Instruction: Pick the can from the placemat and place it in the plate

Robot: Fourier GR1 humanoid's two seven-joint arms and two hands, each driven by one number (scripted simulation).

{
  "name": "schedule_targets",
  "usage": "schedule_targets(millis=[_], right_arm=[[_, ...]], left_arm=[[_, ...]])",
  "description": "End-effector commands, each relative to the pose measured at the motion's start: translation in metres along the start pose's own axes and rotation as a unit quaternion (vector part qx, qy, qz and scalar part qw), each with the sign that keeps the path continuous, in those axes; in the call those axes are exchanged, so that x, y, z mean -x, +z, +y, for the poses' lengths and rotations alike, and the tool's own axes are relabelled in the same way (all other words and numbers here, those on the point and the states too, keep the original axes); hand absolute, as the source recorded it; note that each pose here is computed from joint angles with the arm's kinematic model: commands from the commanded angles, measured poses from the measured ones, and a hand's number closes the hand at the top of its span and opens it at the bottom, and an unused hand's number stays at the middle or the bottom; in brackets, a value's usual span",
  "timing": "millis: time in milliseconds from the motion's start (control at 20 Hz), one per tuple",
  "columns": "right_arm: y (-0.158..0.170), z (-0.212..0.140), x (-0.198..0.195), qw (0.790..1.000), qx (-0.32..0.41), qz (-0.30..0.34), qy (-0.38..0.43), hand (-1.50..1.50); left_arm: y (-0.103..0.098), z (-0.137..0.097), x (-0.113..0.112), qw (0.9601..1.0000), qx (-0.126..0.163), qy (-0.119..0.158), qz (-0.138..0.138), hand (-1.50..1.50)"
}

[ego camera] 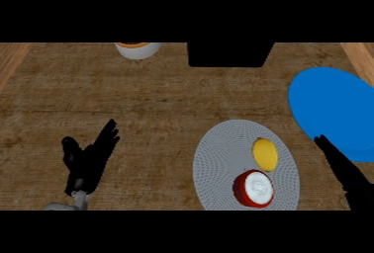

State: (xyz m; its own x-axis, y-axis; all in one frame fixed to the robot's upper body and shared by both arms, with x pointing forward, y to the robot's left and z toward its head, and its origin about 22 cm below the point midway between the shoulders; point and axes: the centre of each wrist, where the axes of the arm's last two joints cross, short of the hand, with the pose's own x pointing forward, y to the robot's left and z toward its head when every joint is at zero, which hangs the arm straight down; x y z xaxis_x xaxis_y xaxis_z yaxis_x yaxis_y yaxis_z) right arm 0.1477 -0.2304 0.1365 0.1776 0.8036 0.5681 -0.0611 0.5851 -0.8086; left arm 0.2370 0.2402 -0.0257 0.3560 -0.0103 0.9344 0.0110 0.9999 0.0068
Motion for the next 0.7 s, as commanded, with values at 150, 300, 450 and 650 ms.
schedule_targets(millis=[150,300,450,650], right_arm=[[-0.01,0.034,-0.035,0.999,-0.044,0.026,0.014,-1.5],[-0.023,0.06,-0.024,0.997,-0.066,0.029,0.007,-1.5],[-0.028,0.067,-0.023,0.997,-0.063,0.034,0.007,-1.5],[-0.018,0.069,-0.036,0.997,-0.055,0.039,0.026,-1.5]], left_arm=[[0.004,0.013,0.005,0.9999,0.0,0.001,0.012,0.0],[-0.004,0.002,-0.003,1.0,-0.005,-0.002,0.008,0.0],[0.003,-0.012,0.003,0.9999,-0.006,0.011,0.009,0.0],[0.006,0.004,0.016,0.9999,0.002,-0.001,0.011,0.0]])
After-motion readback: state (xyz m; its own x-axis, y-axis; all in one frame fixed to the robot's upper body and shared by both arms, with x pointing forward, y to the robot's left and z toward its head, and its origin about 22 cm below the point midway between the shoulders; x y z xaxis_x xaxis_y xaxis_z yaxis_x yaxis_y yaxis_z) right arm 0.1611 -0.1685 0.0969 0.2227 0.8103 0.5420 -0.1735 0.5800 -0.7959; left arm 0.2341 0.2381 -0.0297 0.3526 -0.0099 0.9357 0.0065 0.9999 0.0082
